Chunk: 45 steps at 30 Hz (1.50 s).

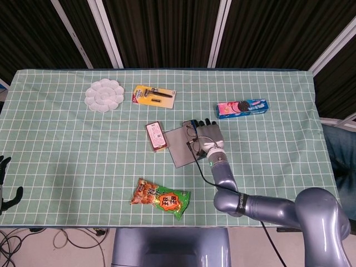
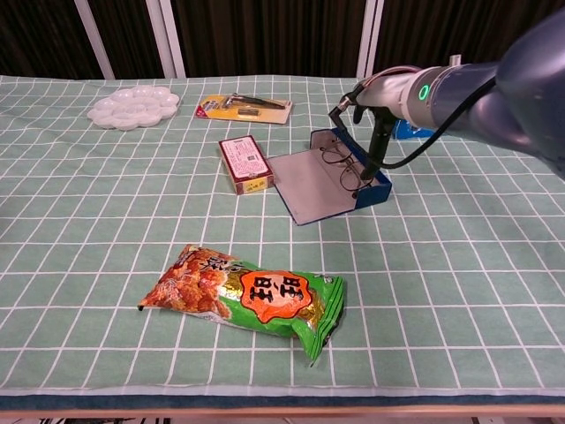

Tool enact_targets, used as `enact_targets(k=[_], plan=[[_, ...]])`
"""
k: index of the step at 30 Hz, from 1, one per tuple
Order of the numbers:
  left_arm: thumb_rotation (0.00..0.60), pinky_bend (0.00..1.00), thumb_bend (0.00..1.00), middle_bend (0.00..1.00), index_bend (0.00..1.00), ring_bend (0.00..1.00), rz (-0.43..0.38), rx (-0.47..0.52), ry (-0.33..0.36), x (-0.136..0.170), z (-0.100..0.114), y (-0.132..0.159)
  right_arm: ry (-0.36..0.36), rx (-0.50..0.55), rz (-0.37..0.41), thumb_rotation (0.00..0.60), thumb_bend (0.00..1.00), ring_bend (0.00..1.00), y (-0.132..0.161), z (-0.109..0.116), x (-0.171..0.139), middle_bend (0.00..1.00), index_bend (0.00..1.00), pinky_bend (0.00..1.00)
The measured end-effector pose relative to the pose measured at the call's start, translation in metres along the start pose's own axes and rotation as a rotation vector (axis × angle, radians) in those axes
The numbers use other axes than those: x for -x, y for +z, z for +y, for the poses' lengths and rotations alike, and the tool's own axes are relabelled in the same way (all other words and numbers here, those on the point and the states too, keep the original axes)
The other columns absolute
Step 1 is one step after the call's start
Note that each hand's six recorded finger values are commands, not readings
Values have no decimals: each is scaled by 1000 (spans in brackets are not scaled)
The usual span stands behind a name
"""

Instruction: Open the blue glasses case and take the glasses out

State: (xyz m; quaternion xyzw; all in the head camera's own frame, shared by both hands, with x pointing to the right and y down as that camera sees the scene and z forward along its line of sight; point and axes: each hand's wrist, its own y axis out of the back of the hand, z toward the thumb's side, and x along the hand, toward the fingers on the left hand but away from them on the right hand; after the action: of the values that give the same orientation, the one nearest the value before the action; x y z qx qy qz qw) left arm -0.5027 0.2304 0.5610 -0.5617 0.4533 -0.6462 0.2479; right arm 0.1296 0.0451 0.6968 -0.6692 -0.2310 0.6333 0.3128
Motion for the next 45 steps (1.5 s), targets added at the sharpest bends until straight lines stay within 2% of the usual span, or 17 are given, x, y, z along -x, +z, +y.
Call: enact_targets(k=[4, 8, 12, 16, 18, 24, 34, 45], plan=[[600, 0, 392, 0, 70, 0, 1, -1, 2, 0, 0, 0, -26, 0, -5, 600, 157, 35, -7, 1, -13, 88, 5, 169], [600, 0, 392, 0, 70, 0, 1, 0, 3, 0, 0, 0, -56, -2, -20, 600, 203, 36, -18, 2, -25, 90, 62, 169], [600, 0, 392, 0, 70, 0, 2, 0, 1, 0, 0, 0, -77, -19, 6, 600, 217, 36, -27, 3, -36, 89, 70, 169], [600, 0, 392, 0, 70, 0, 1, -1, 1, 0, 0, 1, -70, -73, 48, 600, 216, 13, -36, -5, -52, 44, 89, 169], [600, 0, 392, 0, 70, 0, 0, -1, 0, 0, -1, 1, -57, -96, 61, 600, 216, 0, -40, -12, -58, 4, 131, 170], [600, 0, 392, 0, 70, 0, 3, 1, -2, 0, -1, 1, -32, -134, 72, 600, 217, 0, -46, -26, -70, 0, 200, 169], [600, 0, 392, 0, 70, 0, 5, -3, -4, 0, -2, 1, -30, -120, 105, 600, 217, 0, -35, -30, -73, 0, 243, 169], [600, 0, 391, 0, 71, 0, 10, -1, -4, -1, -1, 0, 7, -111, 140, 600, 216, 0, -14, -41, -71, 0, 254, 169]])
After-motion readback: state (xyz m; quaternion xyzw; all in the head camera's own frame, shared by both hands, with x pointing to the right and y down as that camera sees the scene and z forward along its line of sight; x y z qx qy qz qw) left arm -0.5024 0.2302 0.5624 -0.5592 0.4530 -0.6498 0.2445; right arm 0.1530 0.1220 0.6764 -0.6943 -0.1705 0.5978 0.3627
